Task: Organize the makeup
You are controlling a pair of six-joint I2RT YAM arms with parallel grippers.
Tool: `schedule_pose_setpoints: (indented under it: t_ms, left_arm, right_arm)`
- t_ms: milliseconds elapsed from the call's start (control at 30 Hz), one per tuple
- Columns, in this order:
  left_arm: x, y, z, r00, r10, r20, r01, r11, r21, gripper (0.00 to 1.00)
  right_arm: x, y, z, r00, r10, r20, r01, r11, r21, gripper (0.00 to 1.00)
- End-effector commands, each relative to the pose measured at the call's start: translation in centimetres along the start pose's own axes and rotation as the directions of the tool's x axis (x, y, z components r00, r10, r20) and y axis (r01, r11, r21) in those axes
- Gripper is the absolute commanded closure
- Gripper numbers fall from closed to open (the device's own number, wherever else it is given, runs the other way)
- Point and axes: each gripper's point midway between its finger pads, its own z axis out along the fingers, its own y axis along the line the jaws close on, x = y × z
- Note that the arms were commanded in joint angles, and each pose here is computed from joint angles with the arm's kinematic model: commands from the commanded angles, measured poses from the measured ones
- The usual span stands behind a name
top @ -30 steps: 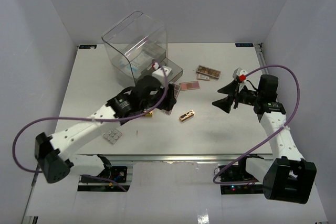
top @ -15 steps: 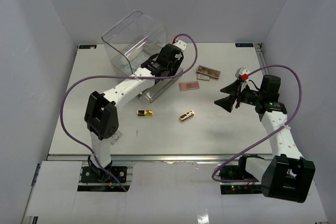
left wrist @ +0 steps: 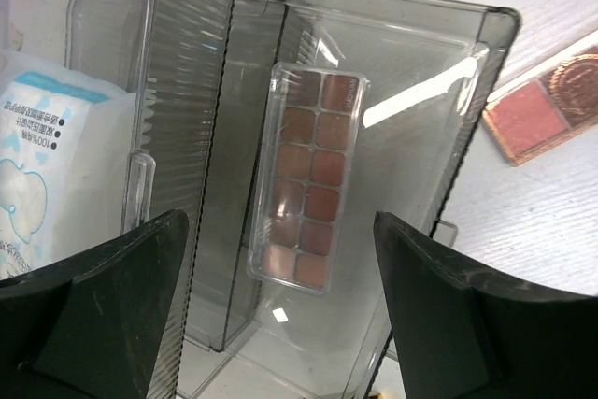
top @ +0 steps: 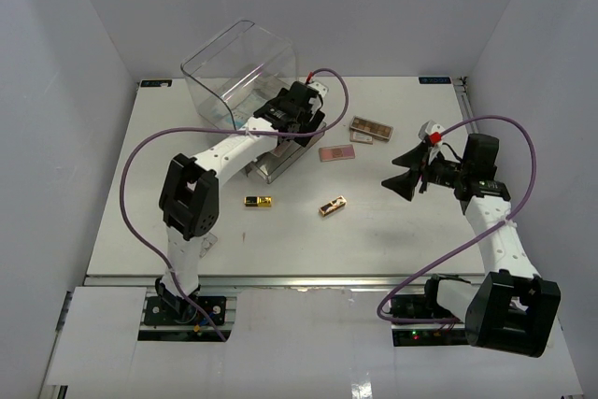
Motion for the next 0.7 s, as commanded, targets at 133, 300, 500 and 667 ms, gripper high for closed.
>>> schedule_pose_setpoints:
  t_ms: [133, 300, 500, 667]
  left_arm:
    - [-6.0, 0.1, -11.5, 0.945, -0.237, 0.224, 0.171, 0.945, 0.28, 0.08]
    - [-2.7, -0.6, -19.7, 0.879, -0.394, 0.267, 0.231, 0.843, 0.486, 0.06]
    - [4.6, 0.2, -25.1, 0.772, -0.579, 0.263, 0.358, 0.738, 0.572, 0.02]
    - [10.3, 1.6, -26.0, 0.742, -0.62, 0.256, 0.449, 0.742, 0.497, 0.02]
  right_arm:
    - [2.4, -2.4, 0.5, 0.985, -0.134, -0.108, 0.136, 0.991, 0.016, 0.11]
    - [2.4, -9.0, 0.9, 0.917, -0.165, -0.364, 0.227, 0.964, 0.136, 0.08]
    - [0.8, -16.9, 4.3, 0.826, -0.183, -0.533, 0.315, 0.934, 0.168, 0.08]
    - [1.6, -21.0, 8.3, 0.782, -0.186, -0.595, 0.303, 0.948, 0.101, 0.1]
